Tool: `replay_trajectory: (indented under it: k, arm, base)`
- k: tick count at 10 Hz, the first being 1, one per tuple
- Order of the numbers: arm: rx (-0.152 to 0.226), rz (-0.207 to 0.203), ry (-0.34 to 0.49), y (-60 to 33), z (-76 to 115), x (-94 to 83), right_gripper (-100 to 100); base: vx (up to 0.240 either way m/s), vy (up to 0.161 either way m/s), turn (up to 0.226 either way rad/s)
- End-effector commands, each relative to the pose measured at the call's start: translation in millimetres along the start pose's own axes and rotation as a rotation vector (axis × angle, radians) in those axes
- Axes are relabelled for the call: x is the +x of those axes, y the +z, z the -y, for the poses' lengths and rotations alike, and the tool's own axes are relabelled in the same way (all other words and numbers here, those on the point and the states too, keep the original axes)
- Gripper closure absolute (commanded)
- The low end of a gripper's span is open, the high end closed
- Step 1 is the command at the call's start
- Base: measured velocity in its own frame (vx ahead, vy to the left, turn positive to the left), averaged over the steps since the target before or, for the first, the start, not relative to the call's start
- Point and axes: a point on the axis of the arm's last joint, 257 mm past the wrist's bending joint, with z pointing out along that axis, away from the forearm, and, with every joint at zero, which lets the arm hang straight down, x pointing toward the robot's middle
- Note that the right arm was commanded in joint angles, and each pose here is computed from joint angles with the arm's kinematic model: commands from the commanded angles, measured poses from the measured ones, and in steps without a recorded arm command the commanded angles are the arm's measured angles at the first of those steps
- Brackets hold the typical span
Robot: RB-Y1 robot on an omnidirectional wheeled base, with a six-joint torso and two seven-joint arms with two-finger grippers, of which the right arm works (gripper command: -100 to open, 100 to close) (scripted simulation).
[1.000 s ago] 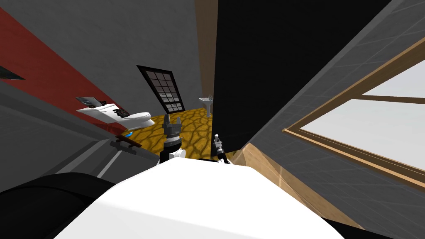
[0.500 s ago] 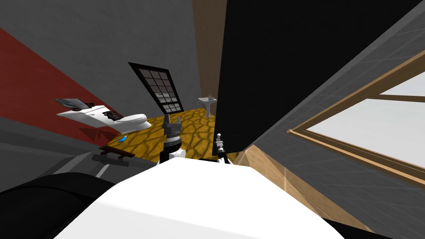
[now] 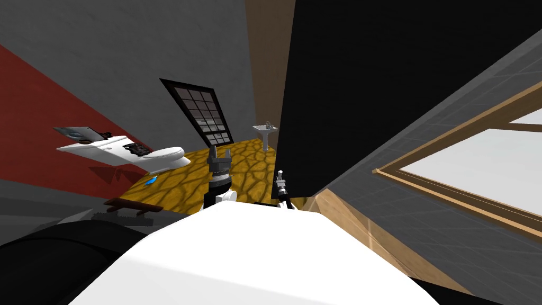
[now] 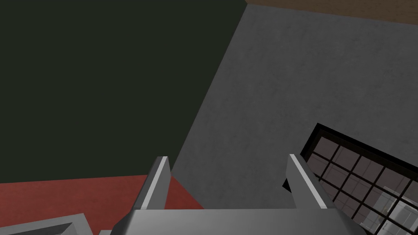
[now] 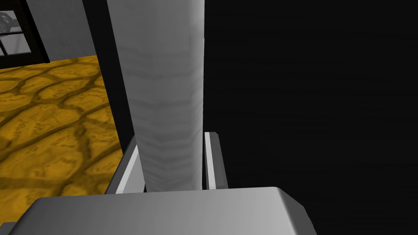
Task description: Push the door open
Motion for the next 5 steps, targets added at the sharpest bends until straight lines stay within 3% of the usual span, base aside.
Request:
replay_trajectory:
  k: [1, 2, 4, 5]
  arm:
    - [-0.013, -0.005, -0.007, 1.3, -10.9, 3.2, 100]
    - [-0.043, -0.005, -0.017, 1.7, -27.0, 2.5, 100]
    - [-0.051, -0.005, -0.019, 1.9, -31.5, 2.4, 100]
    - [-0.079, -0.005, -0.026, 2.1, -45.1, 2.2, 100]
  base:
    - [0.058, 0.024, 0.0]
    - [0.141, 0.067, -0.041]
    - [0.14, 0.084, -0.047]
    - [0.153, 0.081, -0.057]
